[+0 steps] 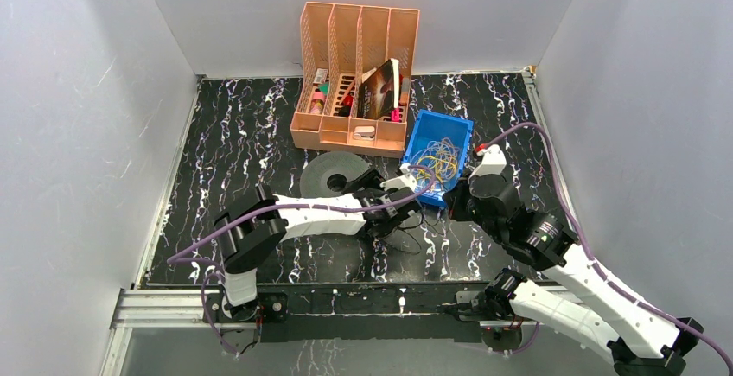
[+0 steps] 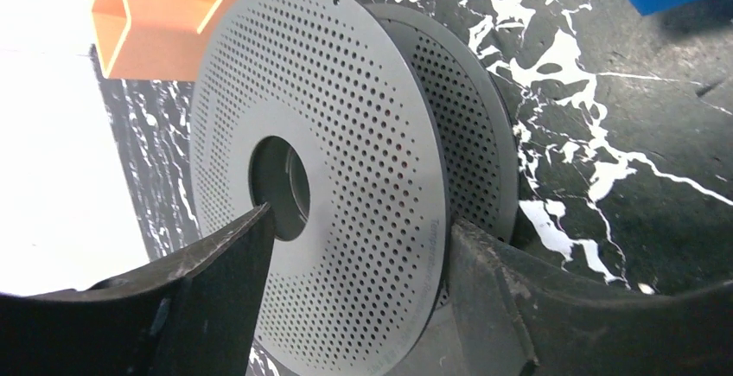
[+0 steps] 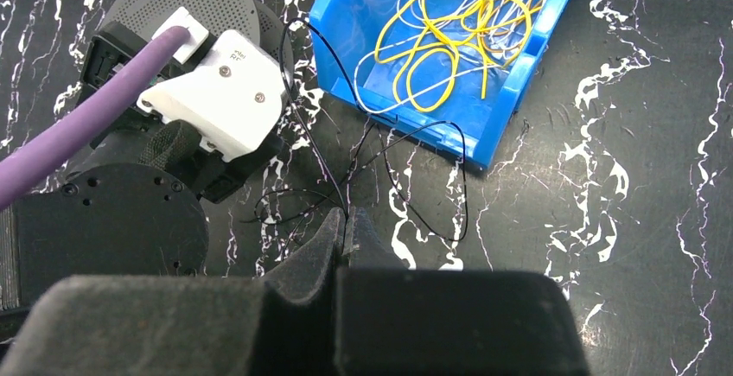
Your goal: Wrap the cables
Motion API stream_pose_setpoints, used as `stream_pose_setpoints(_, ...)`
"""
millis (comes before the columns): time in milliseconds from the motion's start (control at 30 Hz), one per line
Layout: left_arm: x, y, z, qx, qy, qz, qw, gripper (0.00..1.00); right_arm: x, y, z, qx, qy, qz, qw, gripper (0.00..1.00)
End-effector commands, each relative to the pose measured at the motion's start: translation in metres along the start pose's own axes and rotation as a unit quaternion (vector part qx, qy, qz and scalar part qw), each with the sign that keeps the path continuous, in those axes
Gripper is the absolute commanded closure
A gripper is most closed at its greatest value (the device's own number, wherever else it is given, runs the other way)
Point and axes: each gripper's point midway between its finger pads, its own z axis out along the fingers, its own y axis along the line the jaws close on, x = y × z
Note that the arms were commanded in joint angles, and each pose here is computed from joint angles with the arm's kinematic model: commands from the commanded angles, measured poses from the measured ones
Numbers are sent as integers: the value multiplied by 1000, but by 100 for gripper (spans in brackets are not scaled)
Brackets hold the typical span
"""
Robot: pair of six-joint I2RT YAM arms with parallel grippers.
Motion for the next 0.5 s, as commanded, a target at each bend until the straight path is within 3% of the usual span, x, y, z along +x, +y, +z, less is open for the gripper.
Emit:
stream_pose_setpoints(0,-5,13,3,-54,-19,5,998,35,-7,0,-3,-4,-17,12,1000,100)
stream_pose_setpoints(467,-22,53,-20,-85,-60,-33,994,71,-10,3,-4,-11,-24,15,1000,100)
